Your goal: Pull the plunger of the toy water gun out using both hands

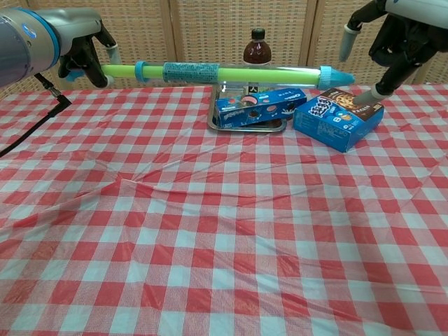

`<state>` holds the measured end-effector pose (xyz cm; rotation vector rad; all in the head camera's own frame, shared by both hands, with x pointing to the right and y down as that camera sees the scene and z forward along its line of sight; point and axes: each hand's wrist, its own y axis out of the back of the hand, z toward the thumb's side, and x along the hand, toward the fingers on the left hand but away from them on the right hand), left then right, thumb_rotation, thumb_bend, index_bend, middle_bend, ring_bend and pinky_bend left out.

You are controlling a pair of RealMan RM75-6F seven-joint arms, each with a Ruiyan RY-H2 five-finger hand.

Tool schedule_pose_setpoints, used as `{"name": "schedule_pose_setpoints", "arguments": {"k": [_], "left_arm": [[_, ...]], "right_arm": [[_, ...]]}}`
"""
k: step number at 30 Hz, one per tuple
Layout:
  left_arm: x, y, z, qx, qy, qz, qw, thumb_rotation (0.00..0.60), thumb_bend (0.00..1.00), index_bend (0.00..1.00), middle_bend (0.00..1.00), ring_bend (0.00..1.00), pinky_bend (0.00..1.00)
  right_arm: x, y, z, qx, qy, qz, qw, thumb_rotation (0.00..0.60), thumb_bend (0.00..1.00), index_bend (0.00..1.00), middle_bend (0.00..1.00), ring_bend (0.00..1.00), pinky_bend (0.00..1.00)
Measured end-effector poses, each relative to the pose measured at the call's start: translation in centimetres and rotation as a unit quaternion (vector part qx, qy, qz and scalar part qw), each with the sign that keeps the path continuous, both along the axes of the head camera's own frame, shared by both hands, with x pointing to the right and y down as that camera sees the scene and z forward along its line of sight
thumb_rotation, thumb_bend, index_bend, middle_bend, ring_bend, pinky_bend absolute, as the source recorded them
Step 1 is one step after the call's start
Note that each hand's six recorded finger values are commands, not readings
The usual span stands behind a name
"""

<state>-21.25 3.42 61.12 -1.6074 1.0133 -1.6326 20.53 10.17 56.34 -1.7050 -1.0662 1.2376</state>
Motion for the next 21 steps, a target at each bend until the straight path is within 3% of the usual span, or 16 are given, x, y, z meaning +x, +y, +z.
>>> {"name": "schedule_pose_setpoints", "arguments": {"k": [21], "left_arm": [[1.05,0.77,-0.2,-0.015,0.002,0.007,0.9999,0.6,0.64,0.84,0.94,0.85,0.72]], "right_arm": [[-1.02,0.28,0.92,-0.013,-0.007,0.004,0.9999,0.6,0.29,0.57,1.0,1.0,0.56]]}}
